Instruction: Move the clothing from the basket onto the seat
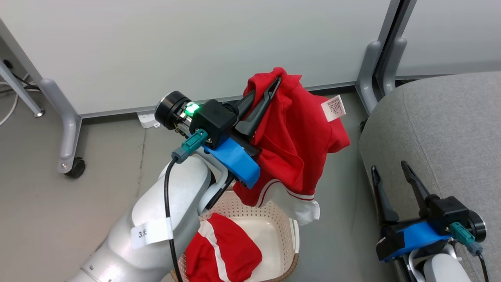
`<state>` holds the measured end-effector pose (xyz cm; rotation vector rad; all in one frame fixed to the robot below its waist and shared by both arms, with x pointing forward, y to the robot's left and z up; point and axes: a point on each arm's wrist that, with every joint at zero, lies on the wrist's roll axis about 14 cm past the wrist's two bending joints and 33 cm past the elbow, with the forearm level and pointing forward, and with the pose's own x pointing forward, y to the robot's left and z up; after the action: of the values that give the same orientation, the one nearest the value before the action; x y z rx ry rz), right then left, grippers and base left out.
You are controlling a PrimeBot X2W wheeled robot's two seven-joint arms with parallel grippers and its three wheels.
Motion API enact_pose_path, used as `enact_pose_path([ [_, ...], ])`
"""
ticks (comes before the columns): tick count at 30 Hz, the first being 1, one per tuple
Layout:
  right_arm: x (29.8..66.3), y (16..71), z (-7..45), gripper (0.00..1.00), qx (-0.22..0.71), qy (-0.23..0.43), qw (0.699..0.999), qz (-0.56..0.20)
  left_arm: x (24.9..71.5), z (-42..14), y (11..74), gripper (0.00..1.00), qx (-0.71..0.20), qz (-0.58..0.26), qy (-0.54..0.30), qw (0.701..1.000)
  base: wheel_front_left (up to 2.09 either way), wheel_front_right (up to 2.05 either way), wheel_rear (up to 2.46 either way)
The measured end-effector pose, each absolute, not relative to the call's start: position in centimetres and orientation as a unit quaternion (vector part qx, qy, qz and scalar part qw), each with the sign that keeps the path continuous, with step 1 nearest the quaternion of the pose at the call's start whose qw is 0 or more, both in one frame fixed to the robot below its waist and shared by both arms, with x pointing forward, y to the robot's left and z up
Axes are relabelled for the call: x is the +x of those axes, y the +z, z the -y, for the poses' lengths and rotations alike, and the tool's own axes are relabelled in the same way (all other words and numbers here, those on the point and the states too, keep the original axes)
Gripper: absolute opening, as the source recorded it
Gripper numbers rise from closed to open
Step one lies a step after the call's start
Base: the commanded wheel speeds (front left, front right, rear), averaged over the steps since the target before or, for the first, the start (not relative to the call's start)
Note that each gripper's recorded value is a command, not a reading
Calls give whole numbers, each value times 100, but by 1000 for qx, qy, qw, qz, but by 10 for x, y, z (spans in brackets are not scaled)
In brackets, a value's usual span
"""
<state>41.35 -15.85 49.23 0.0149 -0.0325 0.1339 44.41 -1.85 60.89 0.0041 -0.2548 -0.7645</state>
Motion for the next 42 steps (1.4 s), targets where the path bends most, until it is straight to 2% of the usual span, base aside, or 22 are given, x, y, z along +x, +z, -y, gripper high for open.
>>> enact_pose_path([
  [14,416,512,140,100,-1,97,994,45,440,14,607,0,3,121,-368,922,0,0,0],
  [22,433,563,108,100,-17,154,981,120,441,13,604,0,2,117,-368,923,0,0,0],
  [28,437,583,75,100,-23,206,967,150,441,14,601,0,0,115,-368,923,0,0,0],
  [42,460,548,51,100,-83,255,959,96,439,20,602,0,1,118,-377,918,0,0,0],
])
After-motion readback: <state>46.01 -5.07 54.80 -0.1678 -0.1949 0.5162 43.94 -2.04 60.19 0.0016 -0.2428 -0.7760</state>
